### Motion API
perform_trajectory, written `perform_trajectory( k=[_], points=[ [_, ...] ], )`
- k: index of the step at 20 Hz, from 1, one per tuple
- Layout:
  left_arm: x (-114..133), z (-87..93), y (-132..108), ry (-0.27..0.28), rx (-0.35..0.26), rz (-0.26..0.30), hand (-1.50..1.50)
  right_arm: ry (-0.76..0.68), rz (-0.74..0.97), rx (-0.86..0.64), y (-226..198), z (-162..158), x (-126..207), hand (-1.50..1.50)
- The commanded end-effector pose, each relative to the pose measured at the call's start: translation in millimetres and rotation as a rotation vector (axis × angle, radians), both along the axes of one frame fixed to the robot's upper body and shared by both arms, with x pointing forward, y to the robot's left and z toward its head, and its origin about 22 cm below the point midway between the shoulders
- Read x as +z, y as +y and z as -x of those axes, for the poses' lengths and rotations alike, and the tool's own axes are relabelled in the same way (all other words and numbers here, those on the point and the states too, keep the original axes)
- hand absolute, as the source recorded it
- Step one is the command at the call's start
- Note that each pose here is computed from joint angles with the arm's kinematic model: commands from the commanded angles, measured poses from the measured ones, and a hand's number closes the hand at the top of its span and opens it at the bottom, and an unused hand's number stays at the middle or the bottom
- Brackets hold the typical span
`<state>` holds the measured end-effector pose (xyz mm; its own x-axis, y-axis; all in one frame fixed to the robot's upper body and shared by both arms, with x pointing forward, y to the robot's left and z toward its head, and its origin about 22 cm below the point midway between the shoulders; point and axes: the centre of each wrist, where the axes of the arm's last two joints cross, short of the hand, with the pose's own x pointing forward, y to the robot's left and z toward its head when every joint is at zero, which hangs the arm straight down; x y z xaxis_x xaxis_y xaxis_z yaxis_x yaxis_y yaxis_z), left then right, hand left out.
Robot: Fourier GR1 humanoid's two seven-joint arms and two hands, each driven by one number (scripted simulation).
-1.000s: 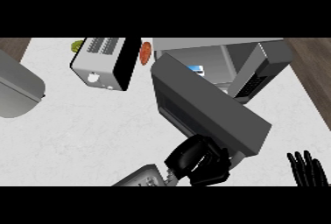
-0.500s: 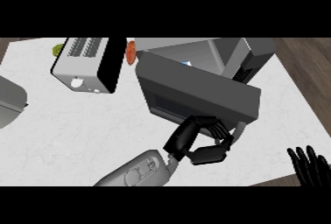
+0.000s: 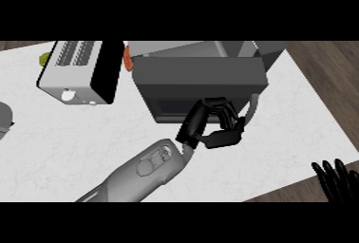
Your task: Pick up the milk, place it into the microwave and close the microwave
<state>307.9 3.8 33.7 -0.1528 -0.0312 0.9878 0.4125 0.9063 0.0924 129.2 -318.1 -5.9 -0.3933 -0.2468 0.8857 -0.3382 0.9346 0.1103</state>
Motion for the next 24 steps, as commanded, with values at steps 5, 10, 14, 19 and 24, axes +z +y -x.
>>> perform_trajectory(
  k=[5,10,14,19,24],
  points=[
    [17,-31.1,3,-0.032,0.078,0.072,1.50,-0.008,-0.050,0.065,5,4,11,-1.50],
    [29,-47.0,3,-0.046,0.103,0.093,1.50,-0.028,-0.039,0.092,3,0,22,-1.50],
    [31,-53.8,4,-0.048,0.114,0.106,1.50,-0.043,-0.045,0.104,1,-2,29,-1.50],
    [25,-54.6,6,-0.066,0.133,0.108,1.50,-0.041,-0.057,0.150,3,-1,36,-1.50],
    [24,-56.5,7,-0.072,0.147,0.120,1.50,-0.054,-0.066,0.159,3,1,44,-1.50]
  ],
)
